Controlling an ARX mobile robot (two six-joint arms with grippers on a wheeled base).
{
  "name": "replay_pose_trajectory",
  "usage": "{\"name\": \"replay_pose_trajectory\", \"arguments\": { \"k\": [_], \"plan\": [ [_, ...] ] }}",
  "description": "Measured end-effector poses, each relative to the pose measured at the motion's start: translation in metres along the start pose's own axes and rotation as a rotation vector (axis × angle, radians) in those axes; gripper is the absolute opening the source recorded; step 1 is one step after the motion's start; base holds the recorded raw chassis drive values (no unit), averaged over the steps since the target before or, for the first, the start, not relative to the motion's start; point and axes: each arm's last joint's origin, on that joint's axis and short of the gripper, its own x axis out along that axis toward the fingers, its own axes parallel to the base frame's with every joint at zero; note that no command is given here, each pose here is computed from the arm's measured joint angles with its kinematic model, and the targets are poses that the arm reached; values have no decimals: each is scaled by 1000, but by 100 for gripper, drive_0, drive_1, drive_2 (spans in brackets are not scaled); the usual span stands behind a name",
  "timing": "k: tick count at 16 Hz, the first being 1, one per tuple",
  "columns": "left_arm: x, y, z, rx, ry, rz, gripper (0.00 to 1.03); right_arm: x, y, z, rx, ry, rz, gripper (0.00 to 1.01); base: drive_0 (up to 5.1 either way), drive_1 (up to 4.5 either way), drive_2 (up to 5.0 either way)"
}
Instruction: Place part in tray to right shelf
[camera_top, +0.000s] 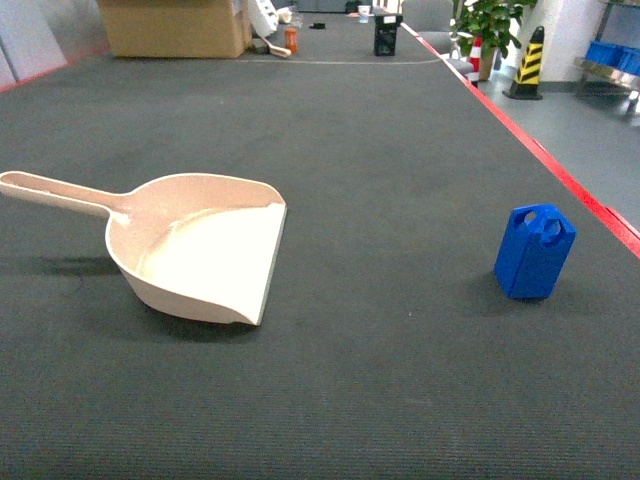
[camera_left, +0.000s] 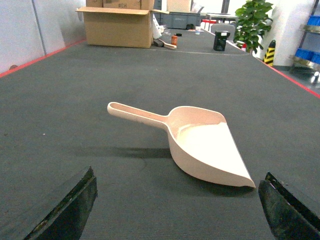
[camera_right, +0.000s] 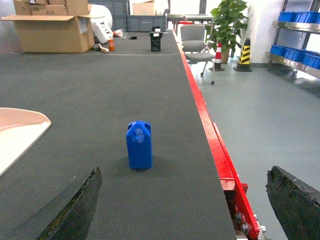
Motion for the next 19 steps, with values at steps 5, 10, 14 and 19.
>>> {"name": "replay_pose_trajectory", "arguments": {
  "k": [5,10,14,19],
  "plan": [
    [0,0,0,0,0,0,98,0,0,0,0,-1,0,98,0,0,0],
    [0,0,0,0,0,0,98,0,0,0,0,0,0,98,0,0,0],
    [0,0,0,0,0,0,98,0,0,0,0,0,0,98,0,0,0],
    [7,-3,-2,-33,209,144,98,0,0,0,0,0,0,98,0,0,0]
  ]
}}
